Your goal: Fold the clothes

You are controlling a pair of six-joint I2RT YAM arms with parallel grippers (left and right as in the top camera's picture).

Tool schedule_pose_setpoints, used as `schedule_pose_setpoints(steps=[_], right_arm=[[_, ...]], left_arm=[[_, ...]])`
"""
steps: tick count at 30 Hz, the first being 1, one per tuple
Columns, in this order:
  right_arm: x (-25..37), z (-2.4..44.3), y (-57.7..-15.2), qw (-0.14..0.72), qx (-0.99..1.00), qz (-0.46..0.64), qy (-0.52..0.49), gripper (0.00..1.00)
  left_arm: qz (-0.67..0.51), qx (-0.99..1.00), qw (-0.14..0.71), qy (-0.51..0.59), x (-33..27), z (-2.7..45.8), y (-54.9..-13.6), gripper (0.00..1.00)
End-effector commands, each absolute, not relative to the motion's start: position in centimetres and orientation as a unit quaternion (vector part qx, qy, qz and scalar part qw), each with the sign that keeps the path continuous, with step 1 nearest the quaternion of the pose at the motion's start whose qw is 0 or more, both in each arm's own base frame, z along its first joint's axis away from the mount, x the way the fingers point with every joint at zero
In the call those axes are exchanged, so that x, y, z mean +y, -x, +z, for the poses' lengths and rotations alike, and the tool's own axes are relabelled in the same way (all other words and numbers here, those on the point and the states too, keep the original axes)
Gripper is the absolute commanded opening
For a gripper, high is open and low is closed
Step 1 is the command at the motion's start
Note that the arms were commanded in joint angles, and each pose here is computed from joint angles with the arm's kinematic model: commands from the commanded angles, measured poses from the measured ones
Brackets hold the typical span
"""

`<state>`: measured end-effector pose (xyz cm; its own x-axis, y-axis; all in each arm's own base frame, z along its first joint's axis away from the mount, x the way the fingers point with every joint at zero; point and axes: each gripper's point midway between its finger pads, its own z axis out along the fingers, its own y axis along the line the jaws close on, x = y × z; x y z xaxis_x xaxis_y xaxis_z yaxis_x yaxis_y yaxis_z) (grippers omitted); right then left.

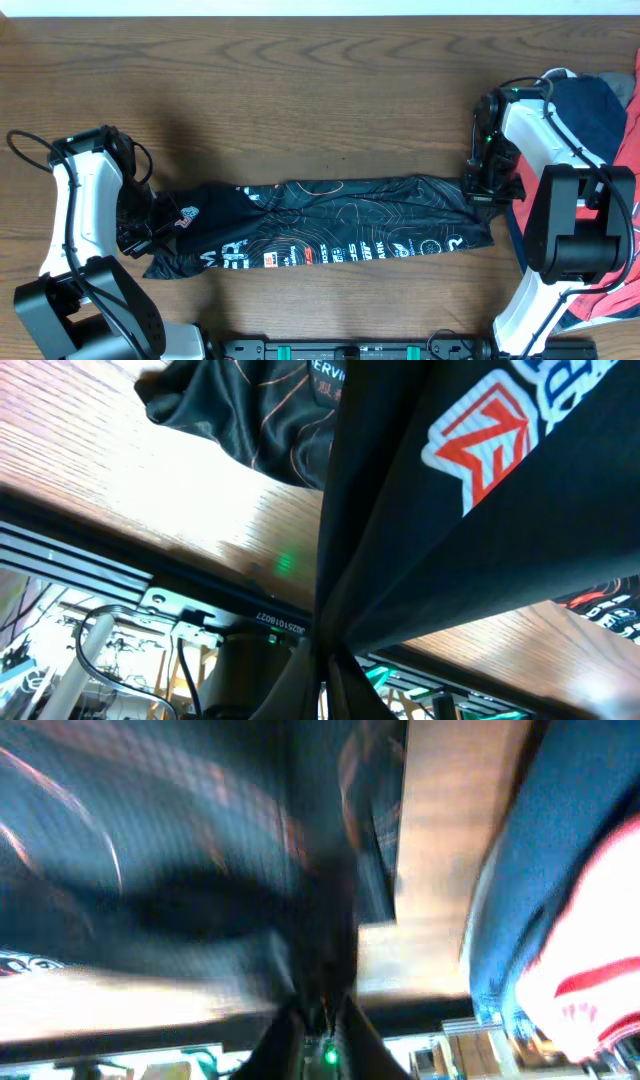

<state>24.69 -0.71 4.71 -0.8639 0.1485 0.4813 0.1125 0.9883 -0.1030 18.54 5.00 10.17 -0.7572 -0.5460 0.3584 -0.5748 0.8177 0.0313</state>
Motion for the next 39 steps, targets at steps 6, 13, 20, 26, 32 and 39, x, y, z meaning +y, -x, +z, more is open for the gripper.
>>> schedule_pose_setpoints(steps=[6, 13, 20, 26, 32, 39], right_arm=[[-2.9, 4.8, -24.4, 0.25, -0.962, 0.069, 0.084, 0.18], [-0.9, 3.9, -26.0, 0.219, -0.972, -0.035, 0.076, 0.23], [1.9, 2.8, -27.4, 0.183, -0.972, -0.132, 0.062, 0.64], [2.0, 0.7, -26.7, 0.177, -0.973, -0.132, 0.061, 0.7], [2.8, -1.3, -26.5, 0.158, -0.973, -0.155, 0.064, 0.62], [3.0, -1.5, -26.5, 0.155, -0.973, -0.16, 0.067, 0.2]], left_arm=[[0.016, -0.935, 0.176, -0.307, 5.8, 10.1, -18.3, 0.32], [0.042, -0.938, 0.141, -0.315, 5.4, 10.7, -20.4, 0.43], [0.106, -0.957, 0.038, -0.268, 3.4, 10.5, -26.1, 0.54], [0.109, -0.971, 0.016, -0.21, 0.5, 9.8, -27.7, 0.59], [0.1, -0.978, 0.018, -0.181, -2.2, 7.7, -28.0, 0.59], [0.102, -0.982, 0.005, -0.162, -4.0, 5.3, -28.6, 0.59]])
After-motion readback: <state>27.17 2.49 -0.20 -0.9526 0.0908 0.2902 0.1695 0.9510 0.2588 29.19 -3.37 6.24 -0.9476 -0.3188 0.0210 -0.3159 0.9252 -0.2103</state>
